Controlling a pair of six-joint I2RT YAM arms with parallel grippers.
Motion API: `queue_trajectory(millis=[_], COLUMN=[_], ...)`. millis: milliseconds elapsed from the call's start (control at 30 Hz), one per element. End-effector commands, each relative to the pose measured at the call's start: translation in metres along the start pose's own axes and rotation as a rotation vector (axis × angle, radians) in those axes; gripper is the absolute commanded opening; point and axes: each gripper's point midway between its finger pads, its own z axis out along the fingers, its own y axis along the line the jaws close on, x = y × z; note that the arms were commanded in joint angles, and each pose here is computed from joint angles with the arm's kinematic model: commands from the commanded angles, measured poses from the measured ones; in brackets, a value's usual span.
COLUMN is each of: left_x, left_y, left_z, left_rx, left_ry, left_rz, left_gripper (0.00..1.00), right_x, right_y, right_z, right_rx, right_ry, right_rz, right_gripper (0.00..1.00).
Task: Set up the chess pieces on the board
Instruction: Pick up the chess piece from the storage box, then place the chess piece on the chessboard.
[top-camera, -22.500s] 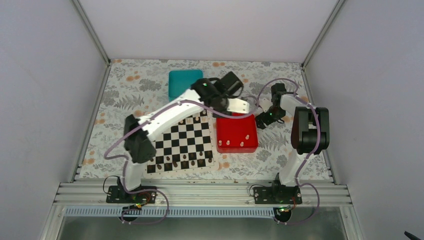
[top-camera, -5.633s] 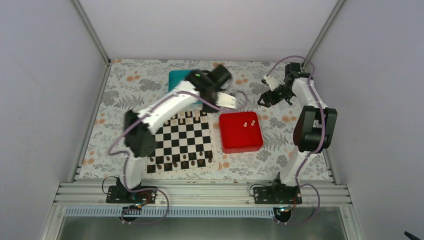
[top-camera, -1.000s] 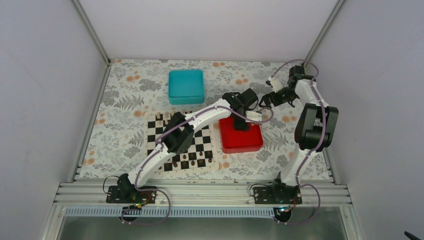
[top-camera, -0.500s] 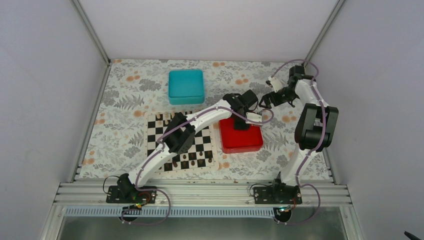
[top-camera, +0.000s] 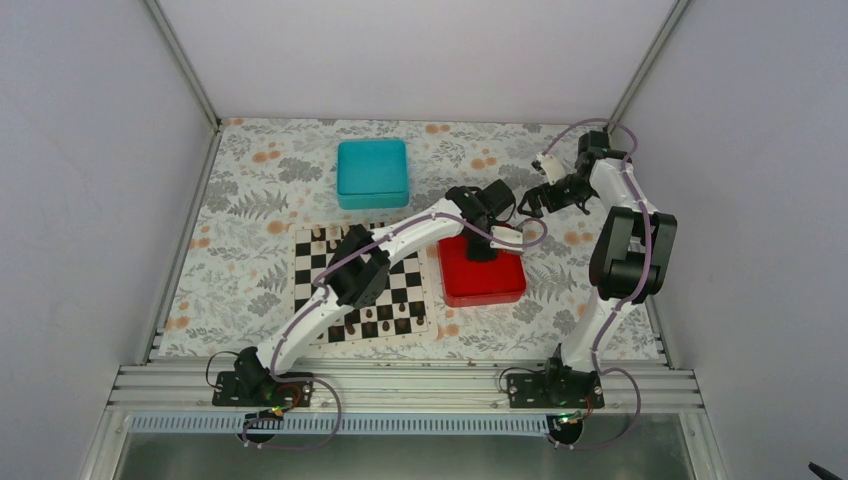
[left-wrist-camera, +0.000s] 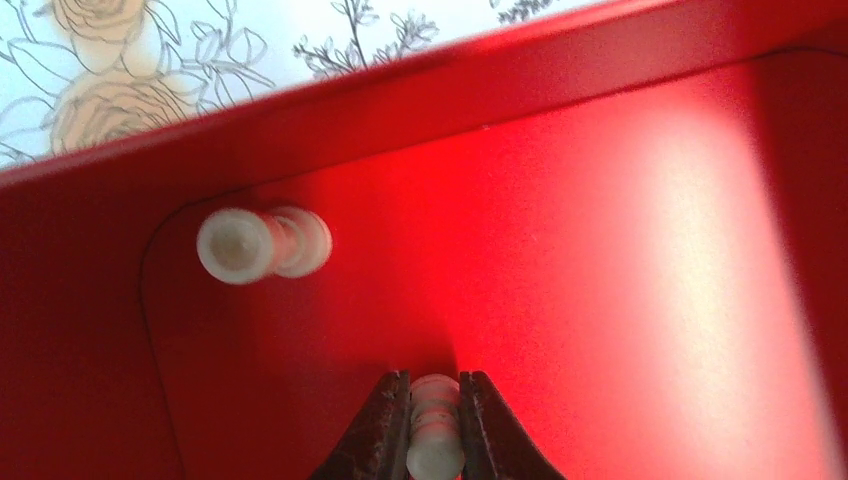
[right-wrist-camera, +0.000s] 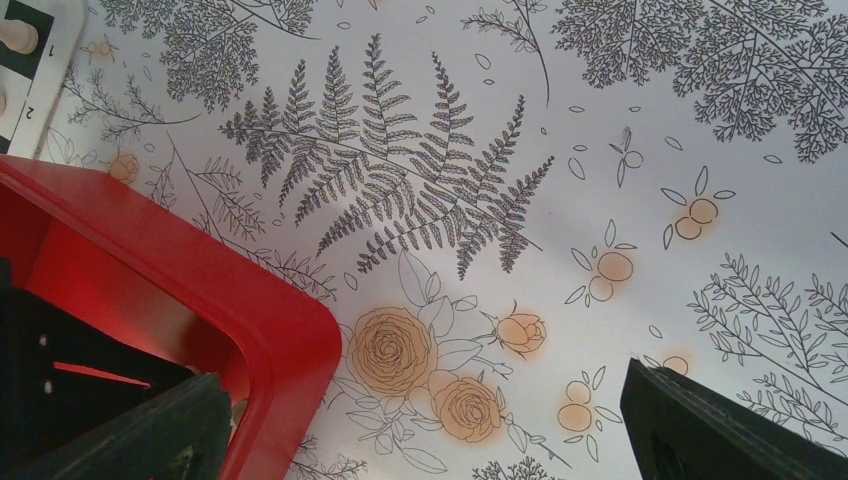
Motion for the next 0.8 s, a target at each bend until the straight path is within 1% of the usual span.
queue_trajectory(millis=[0, 133, 200, 367, 433, 467, 533, 667, 767], left_x=[-0.014, -0.010, 0.003, 0.078, 0.119, 0.137, 0.179, 0.256, 0.300], left_y=[-0.008, -0.007, -0.003, 0.006, 0.010, 0.011, 0.014, 0.007, 0.000], left_z=[-0.049, -0.108, -0.138, -0.202, -0.222, -0.239, -0.255, -0.266, -0.265], left_rx=[-0.017, -0.092, -0.149, -0.289, -0.334, -0.371, -0.417, -0.459, -0.483], left_ry=[-0.008, -0.006, 0.008, 0.067, 0.092, 0.089, 0.109, 0.147, 0.172], left_rz=[0.032, 0.034, 0.015, -0.102, -0.176, -0.211, -0.293, -0.437, -0.509], left_gripper=[0.08, 0.08, 0.08, 0.10, 0.11, 0.11, 0.11, 0.11, 0.11], right_x=[-0.003, -0.001, 0.000, 0.002, 0.002, 0.002, 0.001, 0.001, 0.001], right_y=[-0.002, -0.002, -0.002, -0.003, -0.003, -0.003, -0.003, -0.002, -0.002], right_z=[-0.007, -0.006, -0.005, -0.004, -0.003, -0.003, -0.003, -0.004, -0.004], right_rx=[0.004, 0.005, 0.003, 0.006, 0.004, 0.002, 0.001, -0.004, -0.004], right_ry=[-0.023, -0.018, -0.013, -0.008, -0.006, -0.006, -0.008, -0.007, -0.006], right_rz=[0.000, 0.001, 0.002, 0.004, 0.007, 0.008, 0.007, 0.010, 0.012], right_gripper=[1.00, 1.00, 1.00, 1.00, 1.00, 1.00, 1.00, 1.00, 1.00])
